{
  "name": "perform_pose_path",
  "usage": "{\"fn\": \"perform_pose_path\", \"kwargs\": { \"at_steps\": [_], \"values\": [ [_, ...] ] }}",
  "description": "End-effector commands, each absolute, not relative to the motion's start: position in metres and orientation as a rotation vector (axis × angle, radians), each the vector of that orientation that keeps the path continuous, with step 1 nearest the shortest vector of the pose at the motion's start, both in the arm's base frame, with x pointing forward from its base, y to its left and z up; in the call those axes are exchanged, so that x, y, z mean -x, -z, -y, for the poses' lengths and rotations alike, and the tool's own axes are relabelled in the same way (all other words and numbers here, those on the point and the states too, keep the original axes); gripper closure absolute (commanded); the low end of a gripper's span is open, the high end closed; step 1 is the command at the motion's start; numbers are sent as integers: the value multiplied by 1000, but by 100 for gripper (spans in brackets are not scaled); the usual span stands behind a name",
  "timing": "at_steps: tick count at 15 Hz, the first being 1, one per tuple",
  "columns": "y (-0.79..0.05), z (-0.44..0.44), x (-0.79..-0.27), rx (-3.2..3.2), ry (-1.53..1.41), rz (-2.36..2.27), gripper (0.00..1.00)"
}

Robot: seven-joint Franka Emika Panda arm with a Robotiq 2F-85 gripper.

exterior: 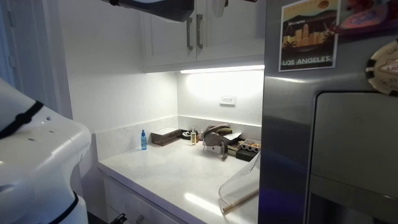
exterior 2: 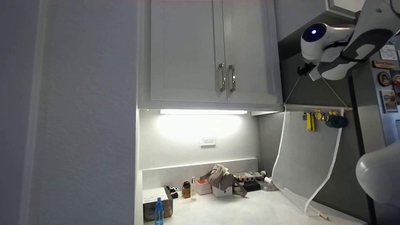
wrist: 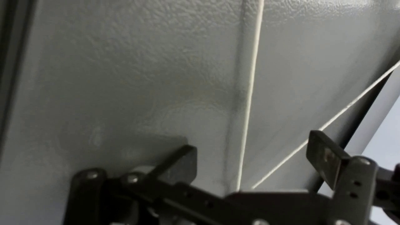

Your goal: Place the blue bottle upright on the bottom right corner of the counter, hang the white object on the side of the fridge

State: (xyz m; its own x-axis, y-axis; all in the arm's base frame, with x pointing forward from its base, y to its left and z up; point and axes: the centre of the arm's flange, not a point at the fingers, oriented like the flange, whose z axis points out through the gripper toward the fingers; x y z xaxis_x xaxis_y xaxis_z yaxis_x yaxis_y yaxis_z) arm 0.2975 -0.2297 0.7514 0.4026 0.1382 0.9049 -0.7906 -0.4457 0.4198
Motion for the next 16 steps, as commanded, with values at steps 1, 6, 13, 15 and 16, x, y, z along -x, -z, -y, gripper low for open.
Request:
{"fn": "perform_pose_path", "kwargs": {
  "at_steps": [1,6,13,15,16],
  "values": [
    [-746,270,-290,-1629,-1139,655,0],
    [-739,274,-297,-1588,-1121,652,0],
    [-733,282,-306,-1507,-1124,695,0],
    [-733,284,-307,-1492,-1120,705,26],
    [-733,283,-307,-1487,-1118,713,29]
  ]
}}
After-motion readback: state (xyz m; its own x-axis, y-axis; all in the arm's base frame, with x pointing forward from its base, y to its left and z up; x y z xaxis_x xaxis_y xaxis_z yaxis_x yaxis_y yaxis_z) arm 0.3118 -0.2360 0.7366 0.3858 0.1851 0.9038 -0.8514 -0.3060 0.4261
